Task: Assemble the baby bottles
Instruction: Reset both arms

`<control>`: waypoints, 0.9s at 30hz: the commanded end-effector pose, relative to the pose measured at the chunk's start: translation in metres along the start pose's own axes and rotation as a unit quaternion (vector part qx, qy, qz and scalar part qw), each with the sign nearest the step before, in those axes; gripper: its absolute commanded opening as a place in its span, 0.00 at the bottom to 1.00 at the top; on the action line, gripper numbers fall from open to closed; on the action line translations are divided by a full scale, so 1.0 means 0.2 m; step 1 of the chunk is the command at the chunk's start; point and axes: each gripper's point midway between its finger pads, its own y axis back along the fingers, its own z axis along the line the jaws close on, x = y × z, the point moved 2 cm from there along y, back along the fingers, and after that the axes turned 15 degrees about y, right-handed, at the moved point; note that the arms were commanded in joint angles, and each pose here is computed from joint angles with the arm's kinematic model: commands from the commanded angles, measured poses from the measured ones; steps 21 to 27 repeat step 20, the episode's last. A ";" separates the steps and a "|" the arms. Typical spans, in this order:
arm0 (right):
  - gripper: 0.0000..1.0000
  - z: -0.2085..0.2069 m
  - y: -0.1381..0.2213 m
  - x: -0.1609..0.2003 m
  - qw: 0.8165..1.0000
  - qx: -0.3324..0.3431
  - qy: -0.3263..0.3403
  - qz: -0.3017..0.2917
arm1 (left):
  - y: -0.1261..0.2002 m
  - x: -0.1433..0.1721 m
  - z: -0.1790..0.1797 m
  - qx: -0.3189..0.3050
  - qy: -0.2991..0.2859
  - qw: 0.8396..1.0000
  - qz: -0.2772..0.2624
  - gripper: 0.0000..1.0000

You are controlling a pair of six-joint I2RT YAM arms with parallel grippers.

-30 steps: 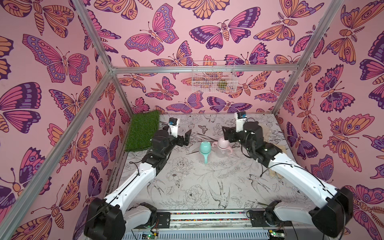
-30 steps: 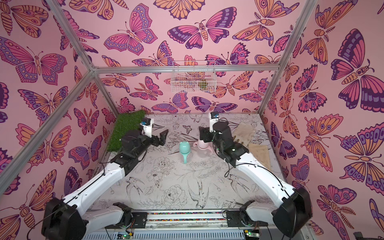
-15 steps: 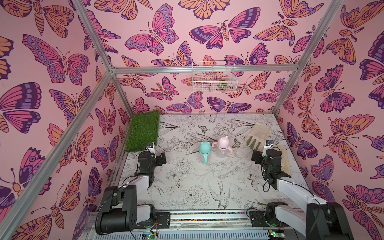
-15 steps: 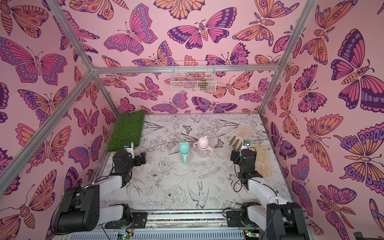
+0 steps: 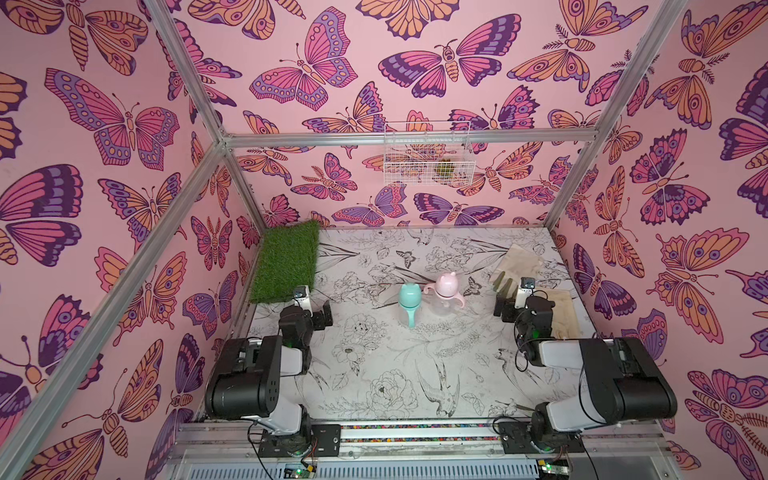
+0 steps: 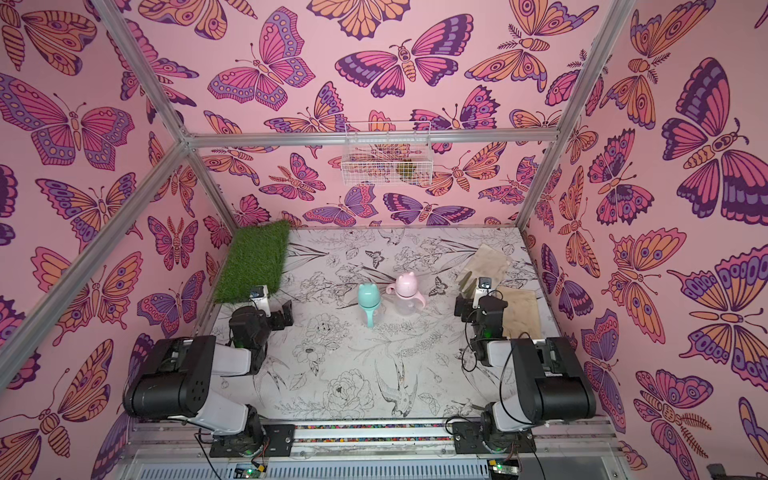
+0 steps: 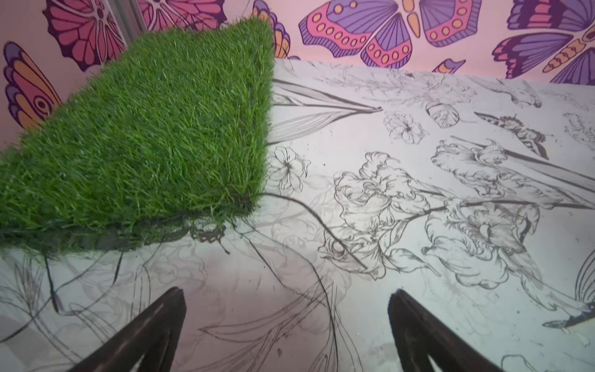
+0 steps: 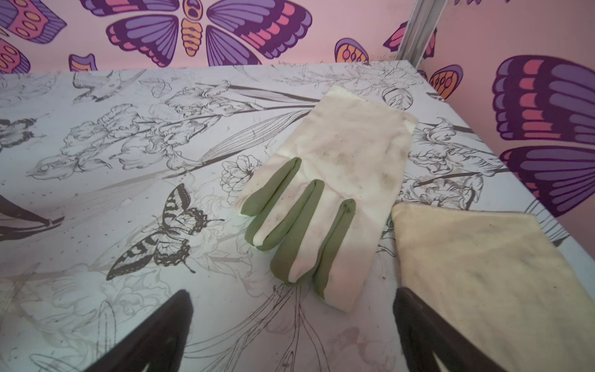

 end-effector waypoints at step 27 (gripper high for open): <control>0.99 -0.06 -0.04 -0.12 1.000 0.010 -0.014 -0.018 | -0.05 -0.10 -0.03 0.007 -0.011 1.000 -0.014 1.00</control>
